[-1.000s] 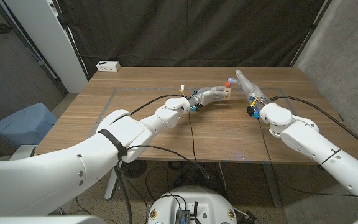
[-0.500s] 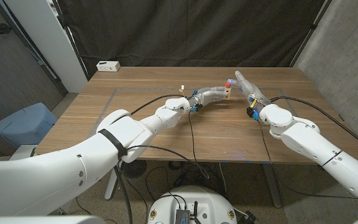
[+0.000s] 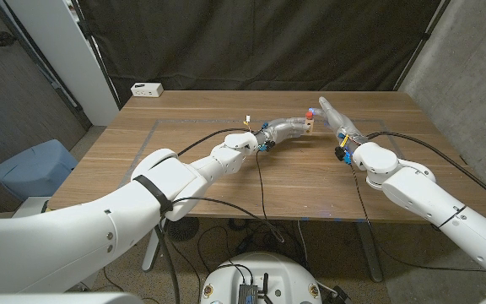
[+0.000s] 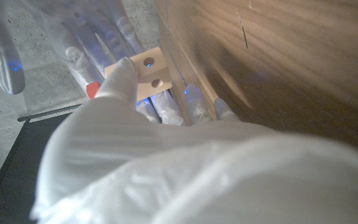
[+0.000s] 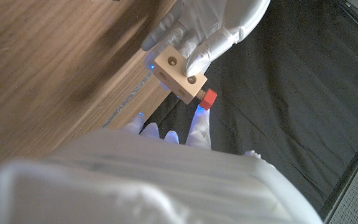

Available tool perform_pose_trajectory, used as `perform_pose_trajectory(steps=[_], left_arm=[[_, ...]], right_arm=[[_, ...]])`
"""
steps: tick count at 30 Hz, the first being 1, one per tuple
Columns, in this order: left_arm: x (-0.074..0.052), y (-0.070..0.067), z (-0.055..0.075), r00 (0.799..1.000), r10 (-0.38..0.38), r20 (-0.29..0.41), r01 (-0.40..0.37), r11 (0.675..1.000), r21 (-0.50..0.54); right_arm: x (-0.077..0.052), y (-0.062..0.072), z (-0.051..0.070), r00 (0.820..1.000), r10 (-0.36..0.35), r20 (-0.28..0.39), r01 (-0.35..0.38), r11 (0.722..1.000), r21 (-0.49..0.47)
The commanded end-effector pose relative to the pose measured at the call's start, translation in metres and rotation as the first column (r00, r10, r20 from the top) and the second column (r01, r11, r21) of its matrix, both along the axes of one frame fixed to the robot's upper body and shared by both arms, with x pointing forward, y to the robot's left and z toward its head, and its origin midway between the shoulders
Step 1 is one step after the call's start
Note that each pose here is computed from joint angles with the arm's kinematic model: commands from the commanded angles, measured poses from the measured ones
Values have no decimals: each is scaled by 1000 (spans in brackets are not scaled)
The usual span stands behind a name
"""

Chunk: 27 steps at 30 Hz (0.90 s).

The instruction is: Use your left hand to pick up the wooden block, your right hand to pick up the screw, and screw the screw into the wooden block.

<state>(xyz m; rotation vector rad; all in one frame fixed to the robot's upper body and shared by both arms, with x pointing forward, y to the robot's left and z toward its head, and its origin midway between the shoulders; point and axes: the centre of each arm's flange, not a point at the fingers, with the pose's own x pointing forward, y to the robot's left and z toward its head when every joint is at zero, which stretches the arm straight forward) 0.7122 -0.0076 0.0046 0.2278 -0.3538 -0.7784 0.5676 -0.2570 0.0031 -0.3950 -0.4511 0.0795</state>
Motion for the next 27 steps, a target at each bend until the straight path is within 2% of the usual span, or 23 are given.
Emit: perform_pose_trajectory(steps=[1, 27], left_arm=[[0, 0, -1, 1000, 0, -3, 0, 1000, 0], [0, -3, -2, 1000, 6, -15, -6, 1000, 9]], right_arm=[[-2, 1, -2, 1000, -3, -4, 3, 1000, -1], [-8, -1, -9, 1000, -12, -8, 12, 1000, 8]])
